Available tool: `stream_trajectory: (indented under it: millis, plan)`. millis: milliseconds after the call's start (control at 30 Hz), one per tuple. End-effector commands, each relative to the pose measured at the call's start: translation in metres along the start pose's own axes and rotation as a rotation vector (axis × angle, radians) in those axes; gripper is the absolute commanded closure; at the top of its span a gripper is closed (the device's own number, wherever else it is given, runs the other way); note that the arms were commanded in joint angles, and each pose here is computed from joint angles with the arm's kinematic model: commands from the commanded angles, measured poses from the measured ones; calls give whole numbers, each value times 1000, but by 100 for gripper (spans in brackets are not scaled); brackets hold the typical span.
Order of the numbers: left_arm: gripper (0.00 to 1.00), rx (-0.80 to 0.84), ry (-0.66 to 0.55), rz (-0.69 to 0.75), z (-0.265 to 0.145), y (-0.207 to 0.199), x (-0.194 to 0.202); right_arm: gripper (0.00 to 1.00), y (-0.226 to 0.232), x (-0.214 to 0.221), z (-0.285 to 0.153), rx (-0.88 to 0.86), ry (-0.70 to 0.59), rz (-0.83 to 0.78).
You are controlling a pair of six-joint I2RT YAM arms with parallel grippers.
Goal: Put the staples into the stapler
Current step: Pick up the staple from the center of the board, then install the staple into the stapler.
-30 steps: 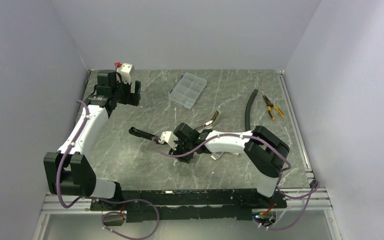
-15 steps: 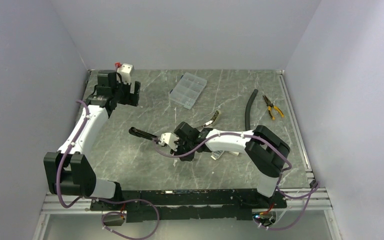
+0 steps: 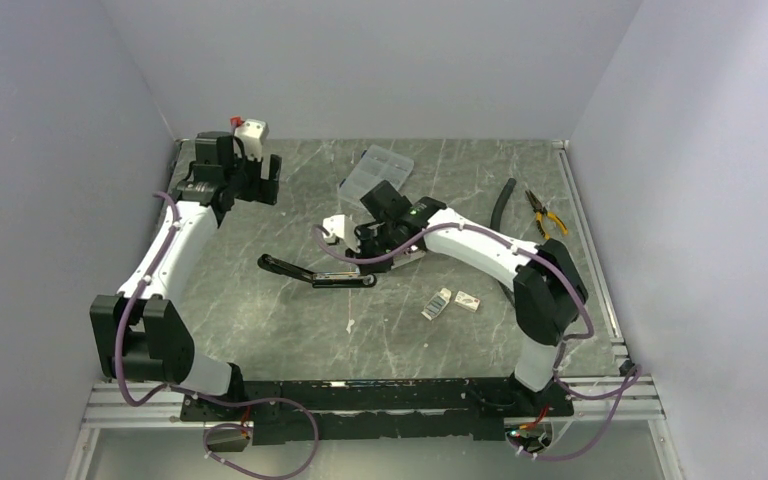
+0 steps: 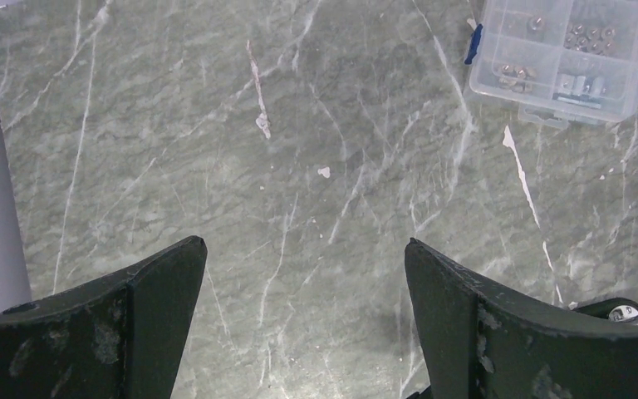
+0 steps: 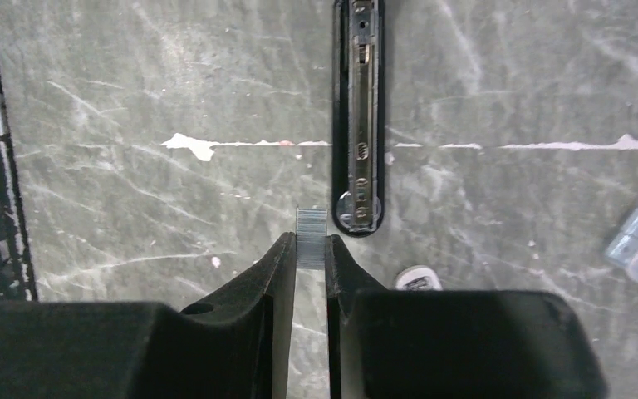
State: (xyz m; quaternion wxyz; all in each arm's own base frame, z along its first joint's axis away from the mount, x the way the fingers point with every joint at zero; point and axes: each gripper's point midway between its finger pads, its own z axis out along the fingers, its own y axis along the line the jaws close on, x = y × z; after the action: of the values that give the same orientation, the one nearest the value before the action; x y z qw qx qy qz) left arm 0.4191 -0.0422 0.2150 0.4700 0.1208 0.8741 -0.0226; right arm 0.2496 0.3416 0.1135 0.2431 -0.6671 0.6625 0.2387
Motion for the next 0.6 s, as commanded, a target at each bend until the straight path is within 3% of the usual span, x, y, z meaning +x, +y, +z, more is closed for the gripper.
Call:
stream_trajectory:
  millis: [0, 567]
  plan:
    - [6, 5, -50, -22, -8, 0, -22, 83, -4, 0, 5, -77, 29, -59]
    - [6, -20, -73, -37, -18, 8, -29, 84, -29, 9, 31, -75, 91, -38]
